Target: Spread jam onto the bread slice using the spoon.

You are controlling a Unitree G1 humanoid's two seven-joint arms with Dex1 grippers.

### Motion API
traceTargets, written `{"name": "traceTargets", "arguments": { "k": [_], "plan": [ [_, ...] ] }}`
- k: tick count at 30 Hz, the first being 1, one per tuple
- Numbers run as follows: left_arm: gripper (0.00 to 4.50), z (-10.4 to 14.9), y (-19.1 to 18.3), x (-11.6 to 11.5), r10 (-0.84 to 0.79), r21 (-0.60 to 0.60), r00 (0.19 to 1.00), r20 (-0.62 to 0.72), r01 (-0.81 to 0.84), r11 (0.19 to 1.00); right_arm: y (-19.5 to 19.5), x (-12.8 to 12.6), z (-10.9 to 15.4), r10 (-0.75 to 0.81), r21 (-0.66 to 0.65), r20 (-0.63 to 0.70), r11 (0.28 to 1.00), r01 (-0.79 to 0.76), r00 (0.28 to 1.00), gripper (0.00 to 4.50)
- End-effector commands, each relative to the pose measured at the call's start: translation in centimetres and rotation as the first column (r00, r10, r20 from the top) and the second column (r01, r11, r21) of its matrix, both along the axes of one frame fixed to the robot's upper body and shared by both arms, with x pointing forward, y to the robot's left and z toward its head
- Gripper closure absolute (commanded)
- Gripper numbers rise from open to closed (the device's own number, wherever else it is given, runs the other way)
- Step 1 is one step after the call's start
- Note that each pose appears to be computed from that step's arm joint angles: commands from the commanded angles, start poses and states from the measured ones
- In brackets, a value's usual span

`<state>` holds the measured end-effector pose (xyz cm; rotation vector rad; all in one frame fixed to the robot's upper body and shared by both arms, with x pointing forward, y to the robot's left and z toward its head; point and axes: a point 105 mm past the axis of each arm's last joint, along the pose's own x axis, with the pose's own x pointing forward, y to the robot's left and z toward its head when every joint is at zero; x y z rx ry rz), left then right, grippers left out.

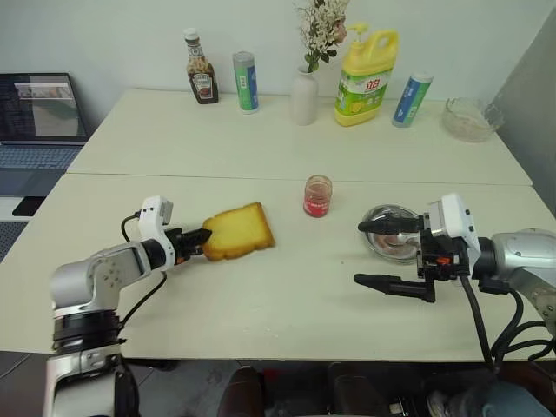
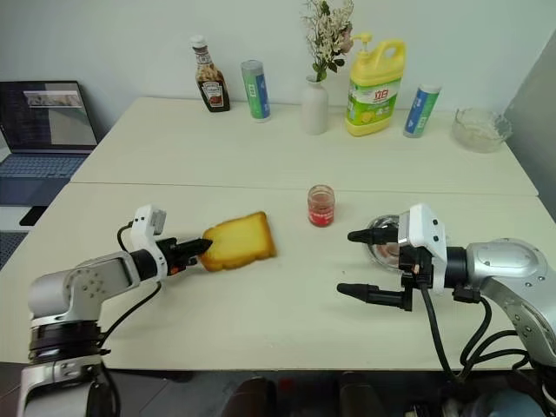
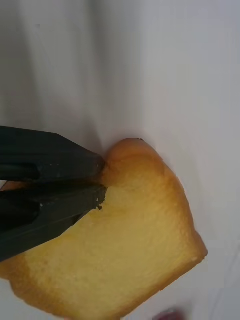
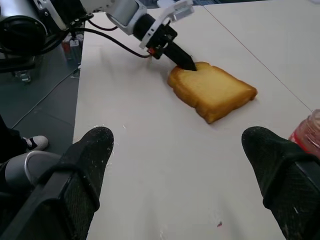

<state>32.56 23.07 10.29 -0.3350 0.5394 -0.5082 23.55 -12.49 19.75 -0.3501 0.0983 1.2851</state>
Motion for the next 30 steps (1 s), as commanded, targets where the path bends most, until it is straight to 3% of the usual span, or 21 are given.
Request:
{"name": "traceTargets", "arguments": {
  "k": [1,8,11,14,20,24,30],
  "plan": [
    [4.46,2.6,-2.5,-2.1,-0.245,-0.011,0.967,0.073,0.246,0.969,-0.7,-0.7,0.8,-0.005,-0.015,0.021,1.0,0.005,1.0,0.0],
    [4.46,1.7,-6.5,-4.0,-0.569,0.193,0.819,0.075,0.548,0.814,-2.3,-2.8,-0.9,-0.018,-0.11,-0.078,0.994,0.01,0.997,0.0],
    [4.46,1.6,-9.1,-3.8,-0.693,0.271,0.714,0.1,0.65,0.71,-2.7,-3.7,-1.8,-0.043,-0.14,-0.114,0.99,0.027,0.993,0.0],
    [4.46,1.6,-10.4,-2.7,-0.736,0.318,0.667,0.116,0.677,0.664,-2.5,-4.2,-2.2,-0.051,-0.141,-0.118,0.989,0.034,0.992,0.0],
    [4.46,1.5,-11.8,0.1,-0.742,0.403,0.652,0.157,0.644,0.651,-2.5,-4.4,-3.1,-0.086,-0.155,-0.121,0.986,0.067,0.989,0.0],
    [4.46,1.4,-11.8,2.2,-0.692,0.46,0.697,0.186,0.561,0.688,-2.6,-4.4,-3.3,-0.11,-0.15,-0.113,0.984,0.092,0.987,0.0],
    [4.46,1.3,-12.3,2.2,-0.69,0.447,0.697,0.195,0.563,0.695,-2.5,-4.3,-3.3,-0.115,-0.142,-0.107,0.985,0.1,0.988,0.0]
  ]
}}
